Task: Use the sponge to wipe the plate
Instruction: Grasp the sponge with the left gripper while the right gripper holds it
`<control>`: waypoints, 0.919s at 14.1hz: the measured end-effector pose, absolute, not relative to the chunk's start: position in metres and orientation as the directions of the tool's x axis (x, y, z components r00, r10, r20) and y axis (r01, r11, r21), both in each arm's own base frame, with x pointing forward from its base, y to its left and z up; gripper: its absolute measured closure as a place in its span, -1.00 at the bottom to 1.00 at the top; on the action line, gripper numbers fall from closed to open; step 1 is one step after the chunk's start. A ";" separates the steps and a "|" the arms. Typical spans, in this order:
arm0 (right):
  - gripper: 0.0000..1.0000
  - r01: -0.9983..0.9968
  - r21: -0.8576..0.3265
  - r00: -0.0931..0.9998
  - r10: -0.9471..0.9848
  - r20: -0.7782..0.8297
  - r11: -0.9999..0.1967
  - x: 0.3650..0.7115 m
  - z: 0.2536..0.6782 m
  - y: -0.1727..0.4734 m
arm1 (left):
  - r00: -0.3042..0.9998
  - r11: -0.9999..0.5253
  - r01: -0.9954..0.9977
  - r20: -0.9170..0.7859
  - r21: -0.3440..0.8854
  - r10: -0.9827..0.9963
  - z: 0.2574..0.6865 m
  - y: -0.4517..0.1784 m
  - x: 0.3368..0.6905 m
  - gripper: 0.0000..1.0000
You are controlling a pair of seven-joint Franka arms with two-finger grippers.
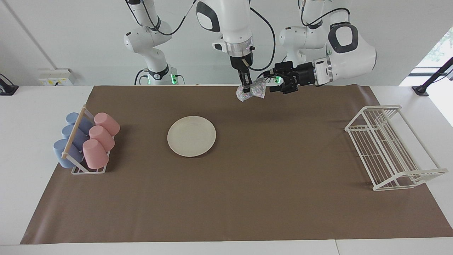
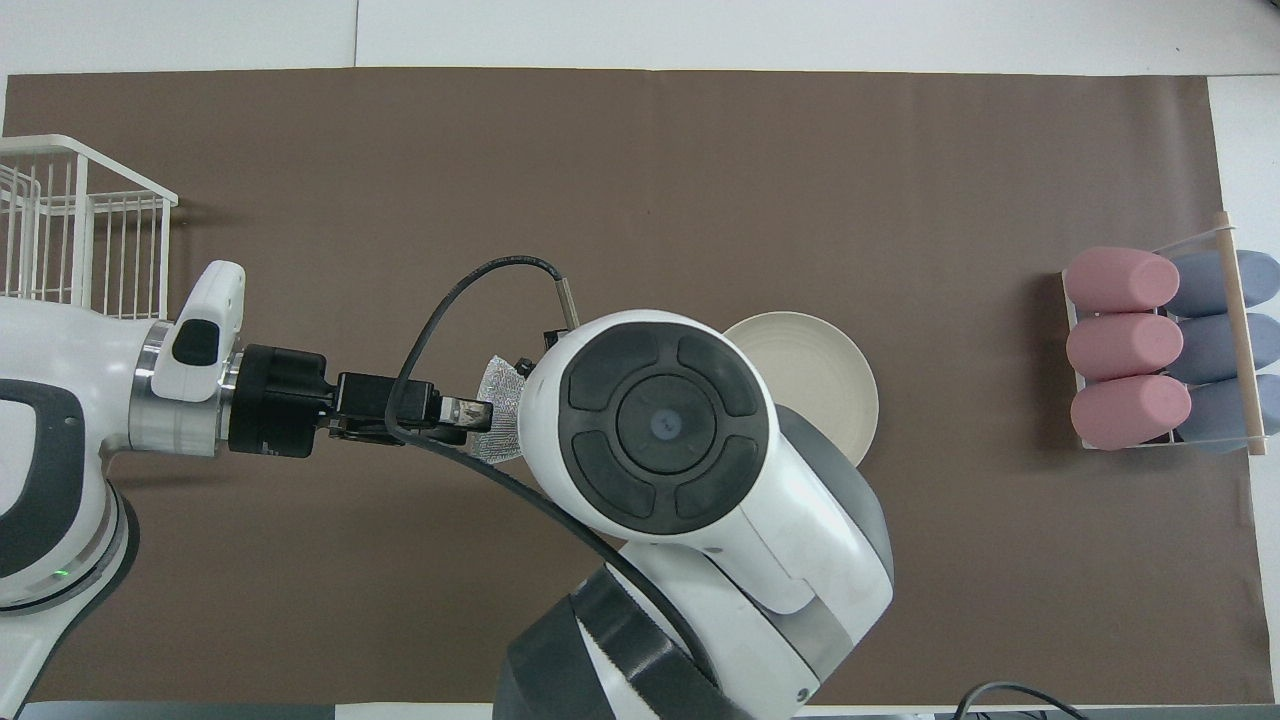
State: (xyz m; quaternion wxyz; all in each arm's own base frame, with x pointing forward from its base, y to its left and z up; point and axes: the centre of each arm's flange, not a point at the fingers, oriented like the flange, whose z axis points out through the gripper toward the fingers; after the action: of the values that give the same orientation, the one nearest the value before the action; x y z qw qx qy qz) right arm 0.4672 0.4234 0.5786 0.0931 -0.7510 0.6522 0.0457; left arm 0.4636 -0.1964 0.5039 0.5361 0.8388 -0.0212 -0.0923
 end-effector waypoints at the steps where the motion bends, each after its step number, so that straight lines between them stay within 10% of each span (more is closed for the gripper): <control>1: 0.86 -0.988 -0.080 0.145 -0.971 -0.190 -0.132 0.467 0.579 0.423 | 0.981 -0.424 0.066 -0.136 0.903 -0.136 0.501 -0.198 0.464 -1.00; 4: 0.86 -0.988 -0.080 0.145 -0.971 -0.190 -0.132 0.467 0.579 0.423 | 0.980 -0.423 0.067 -0.139 0.903 -0.140 0.499 -0.200 0.464 -0.84; 10: 0.86 -0.988 -0.077 0.145 -0.971 -0.188 -0.133 0.467 0.577 0.424 | 0.973 -0.425 0.135 -0.200 0.895 -0.113 0.502 -0.202 0.464 0.73; 13: 0.86 -0.988 -0.076 0.146 -0.971 -0.188 -0.134 0.467 0.577 0.424 | 0.972 -0.426 0.140 -0.205 0.894 -0.111 0.502 -0.202 0.464 0.87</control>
State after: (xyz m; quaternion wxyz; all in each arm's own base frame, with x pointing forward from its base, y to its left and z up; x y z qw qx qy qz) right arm 0.4671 0.4241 0.5767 0.0908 -0.7515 0.6519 0.0463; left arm 0.4641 -0.2022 0.5020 0.5356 0.8362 0.0088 -0.1171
